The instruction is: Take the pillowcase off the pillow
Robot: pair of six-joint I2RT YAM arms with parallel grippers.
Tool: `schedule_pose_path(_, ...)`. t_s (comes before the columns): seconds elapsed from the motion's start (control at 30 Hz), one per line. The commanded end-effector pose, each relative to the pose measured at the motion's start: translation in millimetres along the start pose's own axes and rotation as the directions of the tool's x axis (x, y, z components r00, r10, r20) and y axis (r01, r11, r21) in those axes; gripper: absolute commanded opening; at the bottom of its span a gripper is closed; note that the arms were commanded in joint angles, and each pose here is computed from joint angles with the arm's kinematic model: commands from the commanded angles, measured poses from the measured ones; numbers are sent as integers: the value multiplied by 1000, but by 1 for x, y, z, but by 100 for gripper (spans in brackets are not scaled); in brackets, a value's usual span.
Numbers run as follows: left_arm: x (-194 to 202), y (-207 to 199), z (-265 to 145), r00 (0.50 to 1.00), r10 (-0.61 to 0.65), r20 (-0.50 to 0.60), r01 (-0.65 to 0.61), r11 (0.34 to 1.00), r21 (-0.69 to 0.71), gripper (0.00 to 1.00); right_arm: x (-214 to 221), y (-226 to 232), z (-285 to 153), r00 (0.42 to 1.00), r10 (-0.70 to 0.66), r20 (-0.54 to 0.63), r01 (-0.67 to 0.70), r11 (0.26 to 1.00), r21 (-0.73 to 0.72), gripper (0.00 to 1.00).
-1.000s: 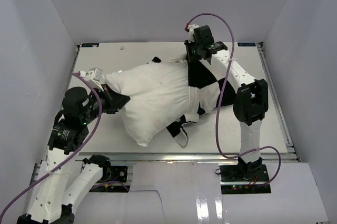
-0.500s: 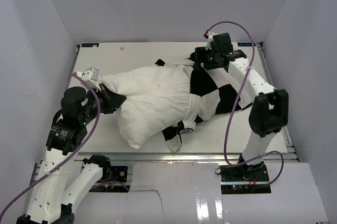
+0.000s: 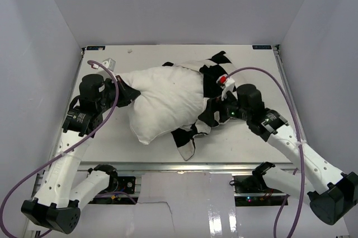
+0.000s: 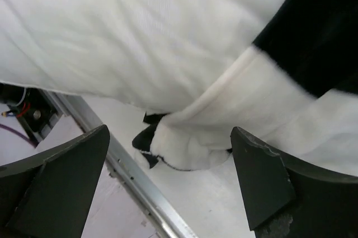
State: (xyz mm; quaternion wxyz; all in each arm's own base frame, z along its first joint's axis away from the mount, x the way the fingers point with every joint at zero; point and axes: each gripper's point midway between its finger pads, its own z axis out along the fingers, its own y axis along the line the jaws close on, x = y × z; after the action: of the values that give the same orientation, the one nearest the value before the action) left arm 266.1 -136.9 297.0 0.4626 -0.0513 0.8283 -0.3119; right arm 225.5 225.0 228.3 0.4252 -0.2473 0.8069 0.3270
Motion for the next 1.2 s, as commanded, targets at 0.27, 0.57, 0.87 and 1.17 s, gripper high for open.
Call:
schedule_pose_path(0.27, -43, -47, -4, 996, 5, 85, -19, 987, 162, 0, 68, -17, 42, 994, 105, -24, -102, 987, 123, 100)
schedule_pose_path(0.57, -67, -48, 9, 995, 38, 87, -48, 992, 113, 0, 75, -60, 64, 991, 135, 22, -135, 937, 323, 42)
schedule_pose_path(0.87, -107, -28, 23, 986, 146, 75, -142, 988, -53, 0, 120, -149, -10, 965, 240, 105, -246, 698, 672, 8)
schedule_pose_path(1.17, -127, 12, 21, 995, 81, 53, -72, 986, -147, 0, 138, -199, -52, 895, 359, 265, -429, 529, 733, 8)
